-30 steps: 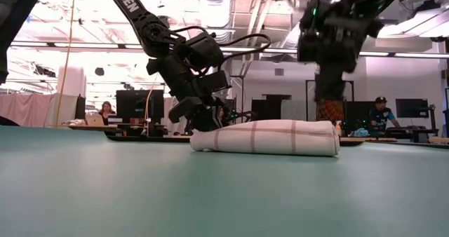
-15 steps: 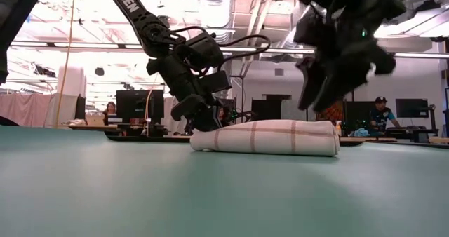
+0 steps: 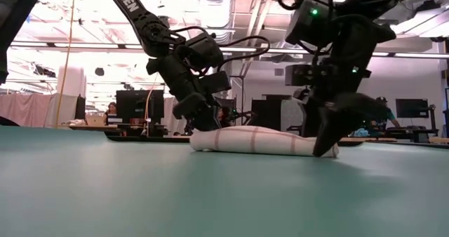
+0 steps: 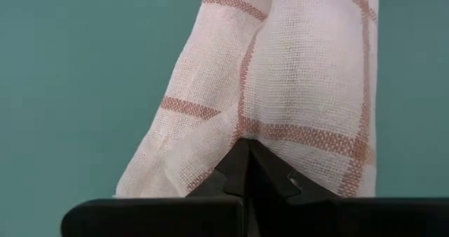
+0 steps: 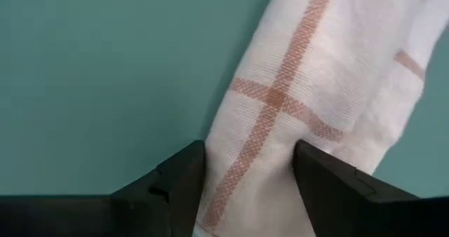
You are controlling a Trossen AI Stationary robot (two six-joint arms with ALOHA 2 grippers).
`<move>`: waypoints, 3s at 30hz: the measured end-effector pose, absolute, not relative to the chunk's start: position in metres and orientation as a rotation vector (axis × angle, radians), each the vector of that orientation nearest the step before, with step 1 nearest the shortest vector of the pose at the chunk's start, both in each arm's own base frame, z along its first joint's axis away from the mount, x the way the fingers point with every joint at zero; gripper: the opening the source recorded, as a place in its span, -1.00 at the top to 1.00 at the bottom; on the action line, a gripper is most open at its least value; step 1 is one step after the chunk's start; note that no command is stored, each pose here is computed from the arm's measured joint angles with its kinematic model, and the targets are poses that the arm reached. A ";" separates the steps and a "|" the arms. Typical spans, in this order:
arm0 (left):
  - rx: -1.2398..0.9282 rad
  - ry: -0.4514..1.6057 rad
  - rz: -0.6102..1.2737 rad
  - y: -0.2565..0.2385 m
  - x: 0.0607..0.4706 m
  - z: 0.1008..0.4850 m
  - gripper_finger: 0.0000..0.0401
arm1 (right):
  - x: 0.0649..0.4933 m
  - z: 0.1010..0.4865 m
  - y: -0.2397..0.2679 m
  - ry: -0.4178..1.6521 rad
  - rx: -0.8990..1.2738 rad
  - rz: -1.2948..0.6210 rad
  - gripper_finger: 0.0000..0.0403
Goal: Roll towel into tight, uniform cylinder
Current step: Roll the white patterned towel
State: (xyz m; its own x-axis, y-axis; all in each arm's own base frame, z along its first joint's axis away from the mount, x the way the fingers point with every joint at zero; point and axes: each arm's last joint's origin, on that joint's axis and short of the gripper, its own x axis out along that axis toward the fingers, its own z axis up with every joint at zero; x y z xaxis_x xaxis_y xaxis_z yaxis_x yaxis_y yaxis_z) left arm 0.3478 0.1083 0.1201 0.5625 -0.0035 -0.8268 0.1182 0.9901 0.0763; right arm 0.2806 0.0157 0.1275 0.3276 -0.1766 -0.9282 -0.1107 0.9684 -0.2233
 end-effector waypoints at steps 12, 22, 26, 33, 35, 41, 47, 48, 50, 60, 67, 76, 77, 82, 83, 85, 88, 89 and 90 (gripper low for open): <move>0.080 0.989 -0.101 0.106 0.346 0.119 1.00 | 0.275 0.138 0.014 1.226 -0.123 -0.100 0.82; 0.019 0.976 -0.135 0.104 0.346 0.119 1.00 | 0.264 0.166 -0.024 1.143 0.316 0.017 0.84; -0.015 0.973 -0.151 0.103 0.346 0.119 1.00 | 0.261 0.167 -0.039 1.134 0.444 0.047 0.84; -0.041 0.978 -0.180 0.102 0.345 0.119 1.00 | 0.253 0.167 -0.064 1.132 0.627 -0.004 0.84; -0.061 0.971 -0.203 0.101 0.345 0.119 1.00 | 0.251 0.167 -0.070 1.127 0.681 -0.019 0.84; -0.130 0.956 -0.272 0.098 0.344 0.119 1.00 | 0.246 0.167 -0.083 1.128 0.776 -0.103 0.84; -0.168 0.952 -0.287 0.097 0.344 0.119 1.00 | 0.246 0.163 -0.085 1.148 0.771 -0.152 0.84; -0.178 0.951 -0.299 0.097 0.343 0.119 1.00 | 0.246 0.160 -0.086 1.162 0.779 -0.158 0.84; -0.196 0.953 -0.326 0.096 0.342 0.119 1.00 | 0.248 0.151 -0.086 1.200 0.801 -0.156 0.84; -0.281 1.104 -0.373 0.092 0.333 0.149 1.00 | 0.263 0.116 -0.087 1.230 0.943 -0.012 0.84; -0.064 1.082 -0.405 0.077 0.331 0.211 1.00 | 0.261 0.113 -0.092 1.218 0.989 0.025 0.84; 0.391 0.858 -0.359 0.034 0.353 0.226 1.00 | 0.259 0.113 -0.097 1.190 0.982 0.090 0.84; 0.412 0.838 -0.358 0.030 0.355 0.228 1.00 | 0.259 0.113 -0.097 1.187 0.977 0.099 0.84; 0.491 0.810 -0.387 0.018 0.359 0.226 1.00 | 0.258 0.114 -0.100 1.169 0.981 0.127 0.84; 0.498 0.825 -0.395 0.017 0.359 0.224 1.00 | 0.258 0.114 -0.101 1.162 0.985 0.140 0.84; 0.534 0.854 -0.377 0.016 0.362 0.216 1.00 | 0.257 0.114 -0.102 1.156 0.982 0.147 0.84; 0.592 0.874 -0.266 0.019 0.368 0.210 1.00 | 0.256 0.114 -0.103 1.153 0.981 0.155 0.84; 0.594 0.849 -0.225 0.020 0.372 0.211 1.00 | 0.256 0.114 -0.103 1.152 0.975 0.159 0.84; 0.582 0.834 -0.198 0.023 0.375 0.210 1.00 | 0.256 0.114 -0.103 1.150 0.972 0.161 0.84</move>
